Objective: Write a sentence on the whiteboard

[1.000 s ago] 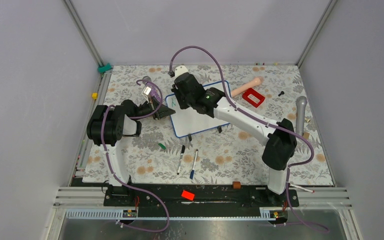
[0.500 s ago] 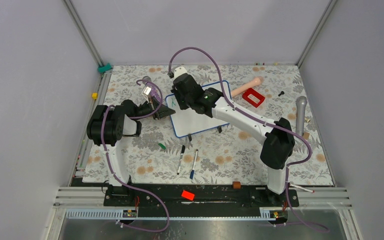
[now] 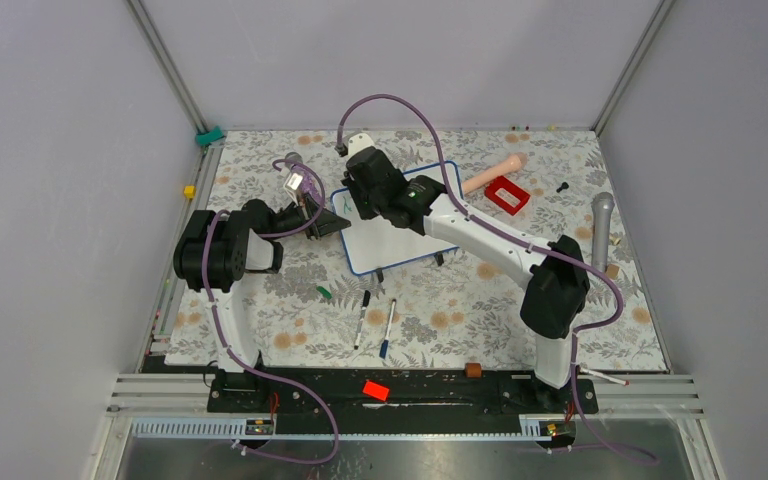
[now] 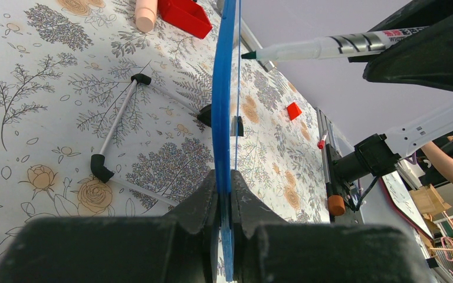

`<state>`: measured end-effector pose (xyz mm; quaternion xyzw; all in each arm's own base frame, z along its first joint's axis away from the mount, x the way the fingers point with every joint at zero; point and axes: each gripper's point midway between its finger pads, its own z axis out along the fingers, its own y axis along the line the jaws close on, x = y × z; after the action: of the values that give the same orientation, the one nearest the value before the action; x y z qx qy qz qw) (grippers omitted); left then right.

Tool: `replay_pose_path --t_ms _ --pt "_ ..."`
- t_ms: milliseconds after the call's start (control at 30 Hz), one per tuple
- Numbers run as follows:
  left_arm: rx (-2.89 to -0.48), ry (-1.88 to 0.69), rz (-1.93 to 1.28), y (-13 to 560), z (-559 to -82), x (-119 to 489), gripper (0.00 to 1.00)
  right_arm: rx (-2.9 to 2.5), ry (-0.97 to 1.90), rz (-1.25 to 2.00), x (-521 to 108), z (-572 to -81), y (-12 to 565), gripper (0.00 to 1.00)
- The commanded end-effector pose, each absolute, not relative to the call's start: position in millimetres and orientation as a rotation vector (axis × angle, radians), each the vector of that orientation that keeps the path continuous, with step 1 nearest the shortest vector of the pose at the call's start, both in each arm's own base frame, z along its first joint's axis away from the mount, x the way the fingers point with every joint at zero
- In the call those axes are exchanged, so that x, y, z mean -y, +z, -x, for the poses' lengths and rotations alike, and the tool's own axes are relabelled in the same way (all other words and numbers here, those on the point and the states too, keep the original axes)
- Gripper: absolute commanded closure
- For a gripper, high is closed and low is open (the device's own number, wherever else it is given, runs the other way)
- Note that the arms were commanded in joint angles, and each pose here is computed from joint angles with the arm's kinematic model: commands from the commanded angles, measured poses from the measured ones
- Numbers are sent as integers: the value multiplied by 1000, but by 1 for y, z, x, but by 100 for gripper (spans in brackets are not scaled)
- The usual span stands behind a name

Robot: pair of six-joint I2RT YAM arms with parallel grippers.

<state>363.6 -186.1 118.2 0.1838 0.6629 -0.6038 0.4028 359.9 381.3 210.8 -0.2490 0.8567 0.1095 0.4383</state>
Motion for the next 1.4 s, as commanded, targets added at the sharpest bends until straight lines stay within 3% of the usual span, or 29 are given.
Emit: replay_pose_path --t_ms 0,1367 --pt "-1627 -1490 -611 113 -351 189 100 -2127 262 613 -384 -364 213 100" --pt "-1628 -1491 -612 113 -350 189 100 -2140 377 676 -396 -350 211 100"
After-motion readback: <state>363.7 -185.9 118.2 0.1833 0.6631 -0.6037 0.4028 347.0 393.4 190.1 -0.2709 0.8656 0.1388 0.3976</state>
